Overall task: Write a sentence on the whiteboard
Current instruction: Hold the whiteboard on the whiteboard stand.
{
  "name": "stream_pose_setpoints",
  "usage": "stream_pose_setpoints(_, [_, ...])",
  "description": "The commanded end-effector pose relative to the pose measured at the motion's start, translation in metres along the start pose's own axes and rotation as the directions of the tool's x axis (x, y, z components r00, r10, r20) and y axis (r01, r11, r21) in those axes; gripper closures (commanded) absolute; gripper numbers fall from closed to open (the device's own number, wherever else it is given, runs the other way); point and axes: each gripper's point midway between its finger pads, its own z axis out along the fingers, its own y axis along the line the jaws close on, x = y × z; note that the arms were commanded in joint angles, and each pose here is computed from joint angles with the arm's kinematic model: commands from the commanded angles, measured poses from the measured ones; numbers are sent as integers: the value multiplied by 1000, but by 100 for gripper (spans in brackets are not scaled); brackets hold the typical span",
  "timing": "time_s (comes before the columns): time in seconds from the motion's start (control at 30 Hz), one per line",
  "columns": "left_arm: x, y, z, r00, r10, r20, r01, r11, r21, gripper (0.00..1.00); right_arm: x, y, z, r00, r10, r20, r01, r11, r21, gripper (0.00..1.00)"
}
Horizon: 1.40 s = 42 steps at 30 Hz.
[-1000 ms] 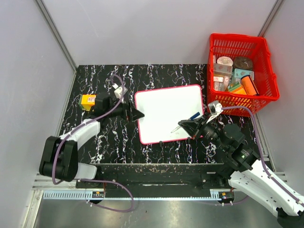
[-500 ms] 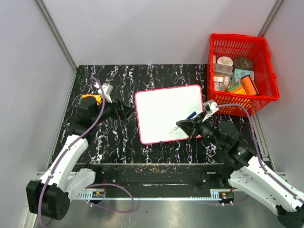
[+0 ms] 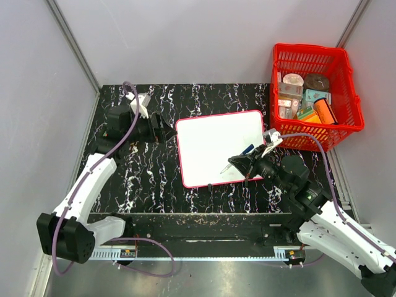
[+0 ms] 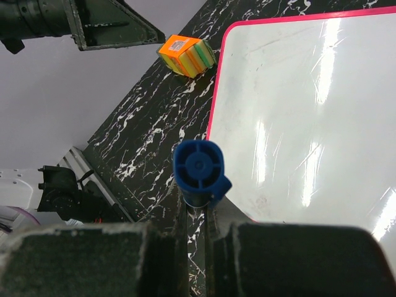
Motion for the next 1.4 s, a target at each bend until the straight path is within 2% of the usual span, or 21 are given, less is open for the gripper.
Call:
stream_pose_setpoints(0.0, [-10,2,3,999,-31,16,31,999,-24,1,-27,8,0,997,-21,78,21,1000,-3,100])
stream_pose_setpoints(0.23, [-6,22,9,986,-110,122,122,988,-95,1,-26,7,2,997,-19,77,19,1000,-1,100])
stream_pose_setpoints(0.43, [-6,47,25,982,-82,169,112,979,-171,1,-31,7,-1,995,-16,94,16,1000,7,100])
stream_pose_setpoints(0.63, [7,60,45,966,-83,244,119,983,-137,1,-30,5,6,997,-11,80,10,1000,20,100])
stream_pose_setpoints(0.8, [37,75,55,984,-5,178,38,983,-181,1,-35,4,11,996,-22,82,19,999,35,100])
stream_pose_setpoints(0.87, [35,66,54,982,-5,190,31,991,-131,1,-37,4,12,996,-25,89,22,999,39,100])
stream_pose_setpoints(0.9, [26,57,50,973,10,232,13,995,-97,1,-37,3,13,996,-28,86,25,999,41,100])
stream_pose_setpoints(0.97, [18,53,47,969,20,246,3,996,-93,1,-45,2,17,992,-34,124,28,998,53,100])
stream_pose_setpoints(1.13, [0,50,43,969,39,245,-10,993,-118,1,-51,1,27,989,-48,139,41,997,58,100])
stream_pose_setpoints(1.37, [-10,30,40,974,32,224,-23,999,-42,1,-57,6,44,986,-53,158,48,998,35,100])
